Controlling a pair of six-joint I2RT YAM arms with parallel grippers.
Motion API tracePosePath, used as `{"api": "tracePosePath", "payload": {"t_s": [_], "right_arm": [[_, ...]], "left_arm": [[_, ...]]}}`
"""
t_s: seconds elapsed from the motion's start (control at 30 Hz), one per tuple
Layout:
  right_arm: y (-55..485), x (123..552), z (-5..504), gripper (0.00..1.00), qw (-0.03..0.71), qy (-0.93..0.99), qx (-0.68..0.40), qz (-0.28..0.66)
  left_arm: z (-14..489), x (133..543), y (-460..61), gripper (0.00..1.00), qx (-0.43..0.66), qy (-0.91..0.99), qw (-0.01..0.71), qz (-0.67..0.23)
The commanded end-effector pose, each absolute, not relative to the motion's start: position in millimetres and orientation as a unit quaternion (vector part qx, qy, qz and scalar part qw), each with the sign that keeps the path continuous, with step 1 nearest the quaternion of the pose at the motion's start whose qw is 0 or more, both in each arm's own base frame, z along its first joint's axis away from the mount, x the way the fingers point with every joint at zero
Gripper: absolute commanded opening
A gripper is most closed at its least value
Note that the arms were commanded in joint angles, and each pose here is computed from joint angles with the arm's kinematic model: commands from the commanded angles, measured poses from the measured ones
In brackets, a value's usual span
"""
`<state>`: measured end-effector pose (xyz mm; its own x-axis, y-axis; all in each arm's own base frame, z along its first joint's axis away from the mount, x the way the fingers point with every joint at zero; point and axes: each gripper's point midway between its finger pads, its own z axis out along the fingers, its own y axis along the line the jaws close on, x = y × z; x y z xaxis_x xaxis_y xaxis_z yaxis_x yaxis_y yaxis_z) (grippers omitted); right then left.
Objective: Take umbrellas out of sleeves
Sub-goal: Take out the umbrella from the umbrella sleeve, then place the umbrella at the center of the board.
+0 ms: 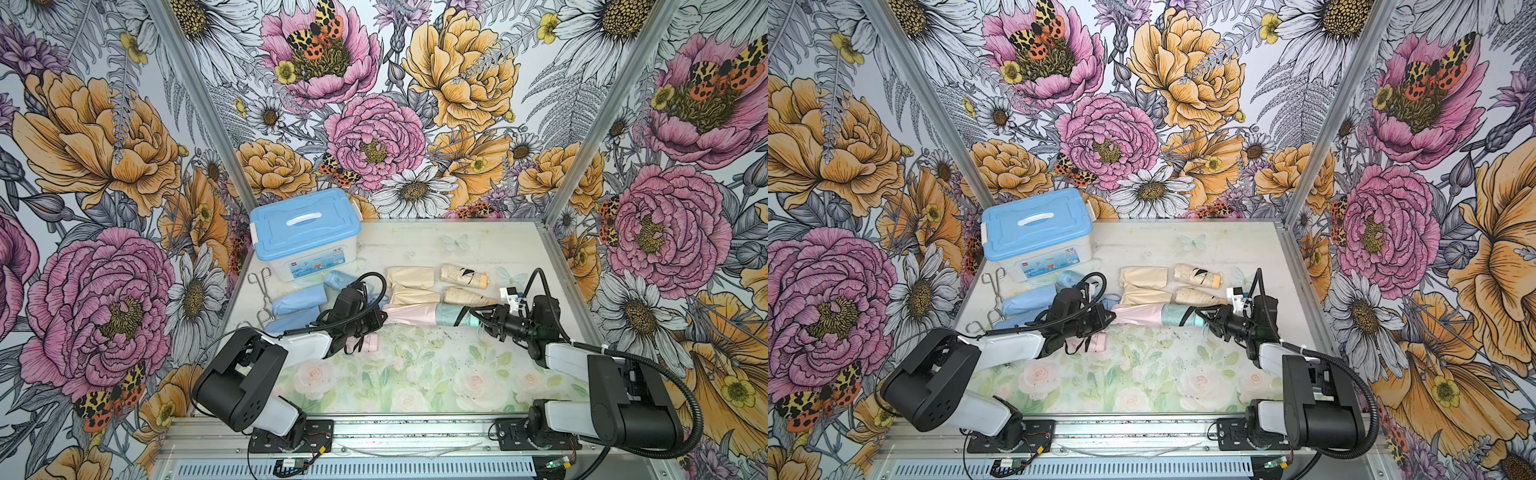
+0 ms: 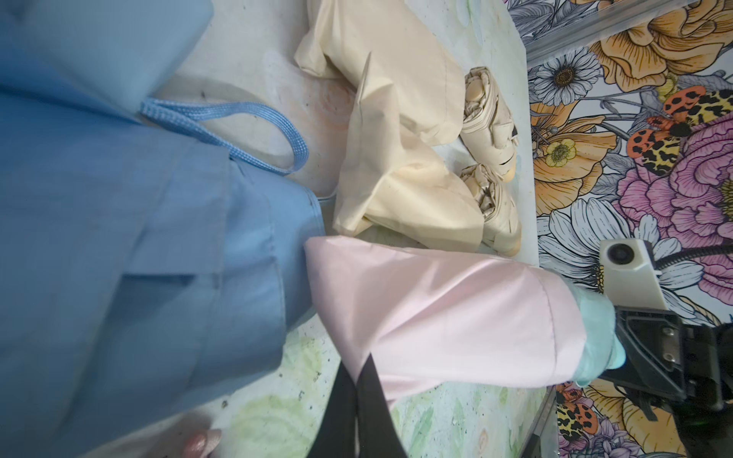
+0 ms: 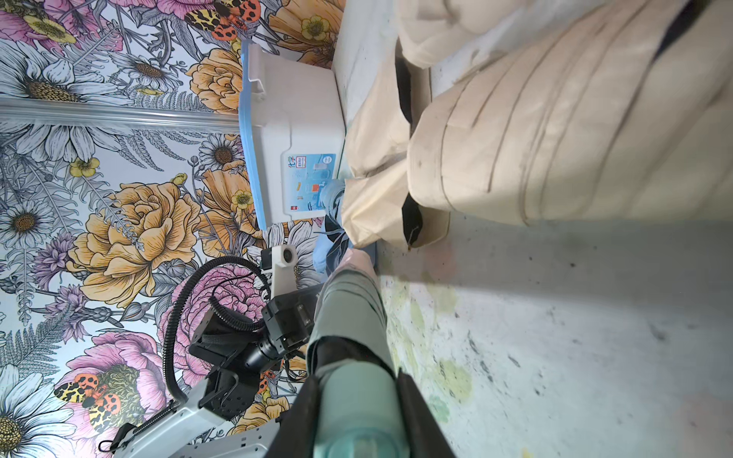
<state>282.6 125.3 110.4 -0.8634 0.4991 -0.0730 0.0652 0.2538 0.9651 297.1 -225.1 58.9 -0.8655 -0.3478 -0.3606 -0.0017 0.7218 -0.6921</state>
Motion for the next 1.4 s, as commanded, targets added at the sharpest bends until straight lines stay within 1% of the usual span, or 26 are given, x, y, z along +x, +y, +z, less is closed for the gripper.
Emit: {"api": "tracePosePath", "payload": {"t_s": [0.0, 0.4, 0.8, 1.23, 1.37], "right_arm": [[120.9, 291.8, 129.1, 0.00, 0.223, 0.762, 0.159, 0.587], [113.3, 292.9, 117.3, 0.00, 0.225, 0.782, 0.165, 0.558], [104.3, 286.2, 100.2, 0.00, 0.210, 0.821, 0.170, 0.503], [93.0, 288.6, 95.1, 0.00, 0.207, 0.834, 0.185, 0.477], [81.6, 286.5, 90.8, 0.05, 0.208, 0.861, 0.183, 0.427]], "left_arm": [[45.7, 297.0, -205.2, 0.00, -0.112, 0.908, 0.246, -0.319], [59.8, 296.5, -187.2, 0.00, -0.109, 0.910, 0.260, -0.305], [58.1, 294.4, -191.6, 0.00, -0.100, 0.912, 0.258, -0.304], [58.4, 289.7, -207.3, 0.00, -0.088, 0.914, 0.263, -0.297], [55.4, 288.3, -213.2, 0.00, -0.082, 0.916, 0.260, -0.293]]}}
